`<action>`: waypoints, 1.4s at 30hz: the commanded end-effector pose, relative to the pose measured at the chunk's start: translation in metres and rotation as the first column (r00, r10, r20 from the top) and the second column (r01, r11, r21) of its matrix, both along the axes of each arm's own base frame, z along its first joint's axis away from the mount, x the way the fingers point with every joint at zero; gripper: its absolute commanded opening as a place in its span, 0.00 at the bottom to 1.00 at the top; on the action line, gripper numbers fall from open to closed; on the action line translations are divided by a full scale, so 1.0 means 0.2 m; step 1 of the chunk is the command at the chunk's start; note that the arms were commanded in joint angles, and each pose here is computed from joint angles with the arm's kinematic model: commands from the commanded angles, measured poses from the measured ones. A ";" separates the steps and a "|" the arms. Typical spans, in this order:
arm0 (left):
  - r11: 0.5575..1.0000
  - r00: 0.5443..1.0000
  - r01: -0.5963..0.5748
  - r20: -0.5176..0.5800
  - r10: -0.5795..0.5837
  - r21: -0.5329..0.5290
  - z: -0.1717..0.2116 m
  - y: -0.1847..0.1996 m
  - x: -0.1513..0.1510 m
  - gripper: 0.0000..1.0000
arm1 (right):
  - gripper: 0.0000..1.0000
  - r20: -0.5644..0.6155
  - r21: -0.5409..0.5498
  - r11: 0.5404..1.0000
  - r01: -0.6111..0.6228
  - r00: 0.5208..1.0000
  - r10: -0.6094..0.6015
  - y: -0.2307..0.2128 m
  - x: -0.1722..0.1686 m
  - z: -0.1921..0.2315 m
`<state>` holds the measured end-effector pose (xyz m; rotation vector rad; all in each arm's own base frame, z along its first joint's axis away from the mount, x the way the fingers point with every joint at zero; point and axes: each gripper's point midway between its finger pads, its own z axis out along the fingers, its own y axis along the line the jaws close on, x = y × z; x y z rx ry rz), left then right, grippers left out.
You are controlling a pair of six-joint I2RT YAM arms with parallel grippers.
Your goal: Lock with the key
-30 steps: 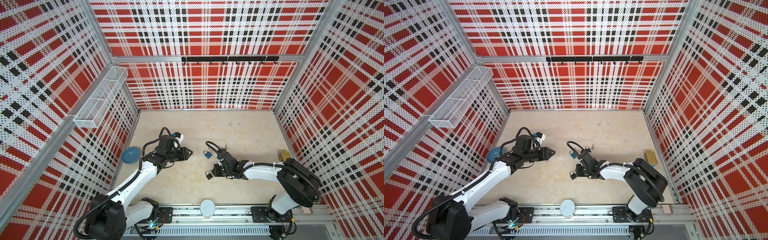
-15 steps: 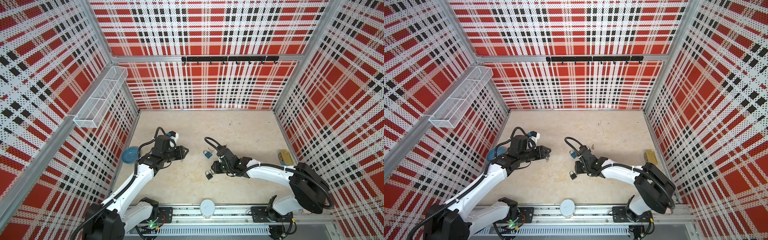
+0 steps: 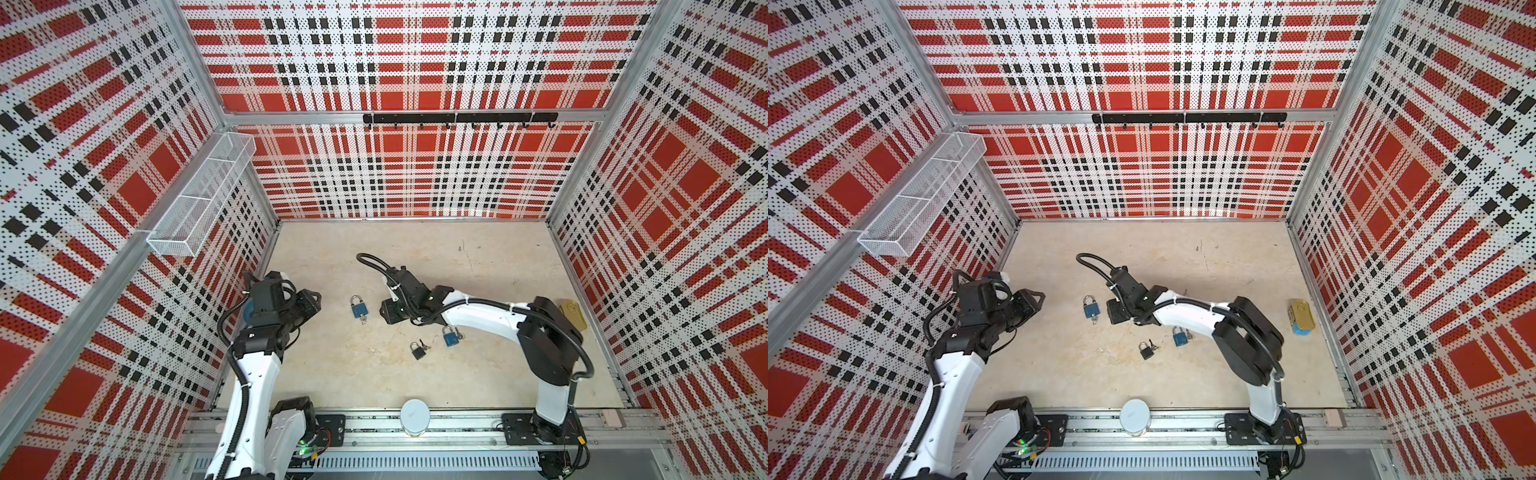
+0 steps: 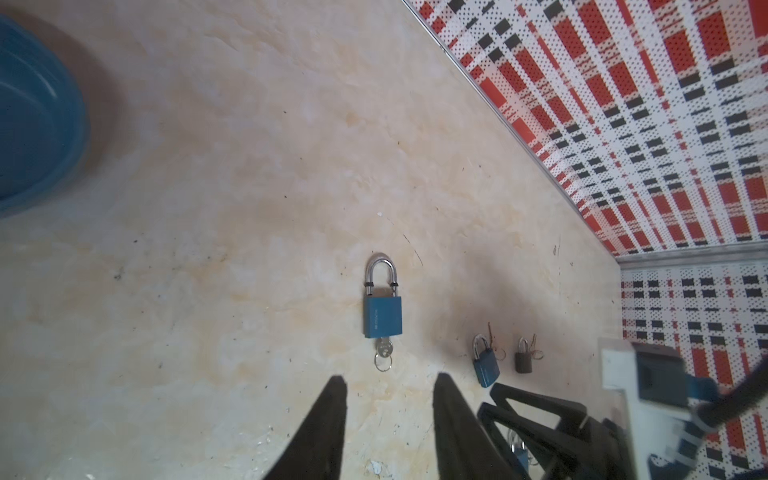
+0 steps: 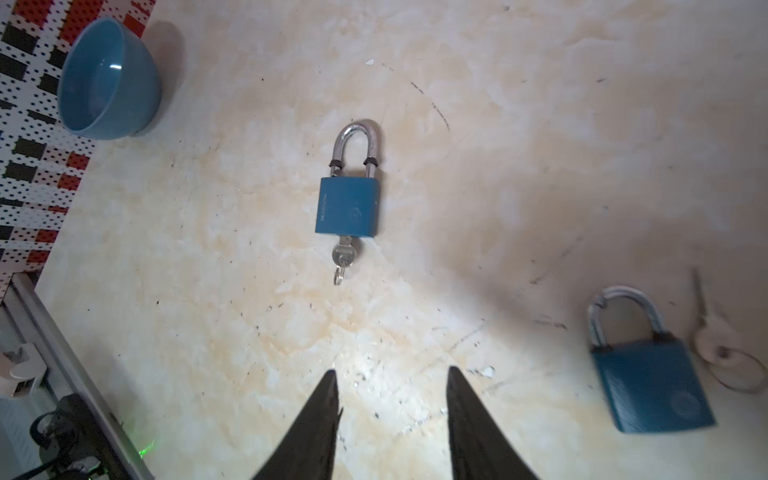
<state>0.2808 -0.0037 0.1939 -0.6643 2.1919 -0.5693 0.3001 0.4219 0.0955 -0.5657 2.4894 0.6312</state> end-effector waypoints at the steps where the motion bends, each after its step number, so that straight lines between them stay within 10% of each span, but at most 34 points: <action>1: 1.000 1.000 -0.014 -0.003 0.014 -0.023 0.05 0.04 -0.03 0.39 | 0.48 0.035 0.009 0.999 -0.047 0.998 0.047 0.13 0.03 0.02; 30: 0.996 0.997 -0.073 0.021 0.074 -0.046 0.12 0.15 -0.14 0.40 | 0.66 0.123 -0.257 0.966 0.026 0.992 0.006 0.41 0.19 -0.35; 42: 0.995 0.997 -0.068 0.034 0.071 -0.074 0.11 0.14 -0.12 0.40 | 0.35 0.143 -0.361 0.932 0.029 0.989 0.024 0.33 0.20 -0.41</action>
